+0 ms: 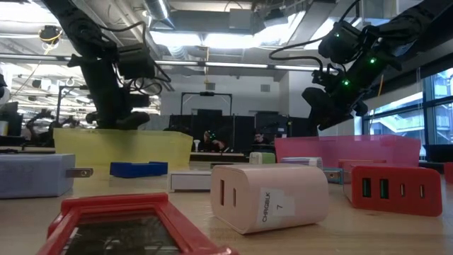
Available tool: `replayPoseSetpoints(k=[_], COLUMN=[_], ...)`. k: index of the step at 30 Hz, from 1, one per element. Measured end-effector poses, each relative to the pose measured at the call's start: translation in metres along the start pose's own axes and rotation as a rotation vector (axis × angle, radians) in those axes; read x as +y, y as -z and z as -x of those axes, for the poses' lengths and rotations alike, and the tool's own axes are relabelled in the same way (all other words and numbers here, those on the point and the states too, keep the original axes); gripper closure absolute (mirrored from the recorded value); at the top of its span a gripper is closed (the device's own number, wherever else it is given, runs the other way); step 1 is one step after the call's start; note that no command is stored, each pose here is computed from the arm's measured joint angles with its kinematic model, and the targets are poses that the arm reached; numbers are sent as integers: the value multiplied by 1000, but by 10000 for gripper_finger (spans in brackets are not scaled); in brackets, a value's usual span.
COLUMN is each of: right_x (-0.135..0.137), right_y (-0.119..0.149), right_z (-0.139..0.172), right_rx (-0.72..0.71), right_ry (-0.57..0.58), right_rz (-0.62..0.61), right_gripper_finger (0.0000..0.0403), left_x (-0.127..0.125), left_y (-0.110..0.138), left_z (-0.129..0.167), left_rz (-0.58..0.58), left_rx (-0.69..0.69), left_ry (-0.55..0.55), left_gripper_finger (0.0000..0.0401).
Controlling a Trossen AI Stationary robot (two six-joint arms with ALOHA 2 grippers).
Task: Pick & Place Office items
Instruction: Put the light blue charger adapter into the yellow bin, then put the top green charger adapter into the yellow bin
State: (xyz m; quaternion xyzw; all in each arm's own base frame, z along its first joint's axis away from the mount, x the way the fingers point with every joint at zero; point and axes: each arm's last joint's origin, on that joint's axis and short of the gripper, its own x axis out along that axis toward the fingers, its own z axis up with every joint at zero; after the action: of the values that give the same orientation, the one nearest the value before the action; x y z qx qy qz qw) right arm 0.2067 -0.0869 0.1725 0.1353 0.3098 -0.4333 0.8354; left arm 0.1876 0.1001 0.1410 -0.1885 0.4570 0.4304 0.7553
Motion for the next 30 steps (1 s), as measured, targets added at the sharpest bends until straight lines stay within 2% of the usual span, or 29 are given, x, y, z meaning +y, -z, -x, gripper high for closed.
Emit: replayPoseSetpoints(k=[4, 14, 17, 20, 23, 26, 30], right_x=[0, 1, 4, 8, 12, 14, 14], right_y=[0, -1, -4, -7, -9, -11, -12], right_z=[0, 0, 0, 1, 2, 3, 3], right_rx=[0, -12, -26, -31, -39, -54, -59], right_ry=[0, -8, -77, -204, -302, -355, -368], right_rz=[5, 32, 59, 95, 125, 140, 138], right_gripper_finger=[144, 144, 144, 144, 144, 144, 144], left_x=[-2, -18, -27, -38, -51, -64, -80], left_y=[-9, -63, -74, -79, -80, -79, -77], left_z=[5, 46, 59, 71, 79, 86, 97], left_rz=[-60, -140, -182, -217, -223, -237, -258], left_rx=[-12, -125, -178, -217, -261, -305, -373], left_ry=[8, 66, 98, 137, 219, 325, 430], left_gripper_finger=[207, 207, 206, 200, 190, 177, 160])
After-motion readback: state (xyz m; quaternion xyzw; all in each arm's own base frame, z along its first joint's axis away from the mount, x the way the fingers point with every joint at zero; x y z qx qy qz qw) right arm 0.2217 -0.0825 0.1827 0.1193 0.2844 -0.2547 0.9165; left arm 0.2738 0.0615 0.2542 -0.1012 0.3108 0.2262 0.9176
